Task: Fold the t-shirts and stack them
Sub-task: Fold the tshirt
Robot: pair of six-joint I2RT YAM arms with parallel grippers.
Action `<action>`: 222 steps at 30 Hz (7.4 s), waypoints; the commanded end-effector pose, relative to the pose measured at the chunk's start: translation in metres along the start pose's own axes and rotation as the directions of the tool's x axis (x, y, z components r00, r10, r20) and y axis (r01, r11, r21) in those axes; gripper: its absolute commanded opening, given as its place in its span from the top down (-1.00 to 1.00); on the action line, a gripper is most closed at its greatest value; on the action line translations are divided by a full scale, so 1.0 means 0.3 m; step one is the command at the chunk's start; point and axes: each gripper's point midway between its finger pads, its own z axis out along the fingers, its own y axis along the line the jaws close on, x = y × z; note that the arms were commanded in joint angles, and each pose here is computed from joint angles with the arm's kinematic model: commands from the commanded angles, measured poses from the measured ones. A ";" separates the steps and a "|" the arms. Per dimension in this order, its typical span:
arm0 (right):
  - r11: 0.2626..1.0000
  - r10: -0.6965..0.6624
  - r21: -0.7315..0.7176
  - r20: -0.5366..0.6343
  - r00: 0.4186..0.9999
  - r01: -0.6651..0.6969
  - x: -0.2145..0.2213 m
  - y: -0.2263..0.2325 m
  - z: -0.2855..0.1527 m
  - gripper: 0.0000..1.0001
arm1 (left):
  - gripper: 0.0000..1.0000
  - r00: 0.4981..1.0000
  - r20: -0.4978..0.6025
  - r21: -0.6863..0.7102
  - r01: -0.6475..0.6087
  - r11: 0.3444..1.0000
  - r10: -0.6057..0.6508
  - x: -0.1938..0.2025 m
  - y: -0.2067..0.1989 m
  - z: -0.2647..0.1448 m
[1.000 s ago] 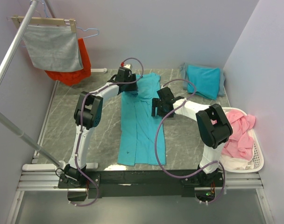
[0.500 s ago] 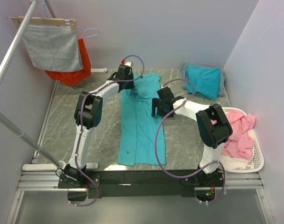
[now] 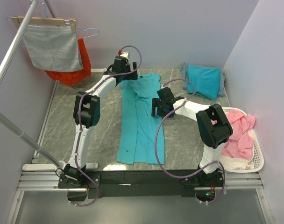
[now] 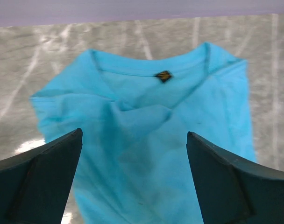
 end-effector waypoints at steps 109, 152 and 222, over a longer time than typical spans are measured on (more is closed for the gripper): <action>1.000 0.007 0.010 0.205 0.979 -0.009 -0.012 0.023 -0.129 -0.71 | -0.99 0.986 0.001 0.516 0.143 0.844 -0.168 -0.230 -0.122 -0.157; 0.986 -0.021 -0.160 0.145 0.989 0.044 0.007 0.123 -0.217 -0.74 | -0.99 0.954 -0.290 0.360 0.175 0.916 -0.069 0.480 -0.260 -0.164; 0.975 -0.117 -0.158 0.244 0.963 0.159 -0.421 0.200 -0.124 -0.79 | -0.99 0.969 -0.161 0.145 0.212 0.966 -0.188 0.137 -0.049 -0.270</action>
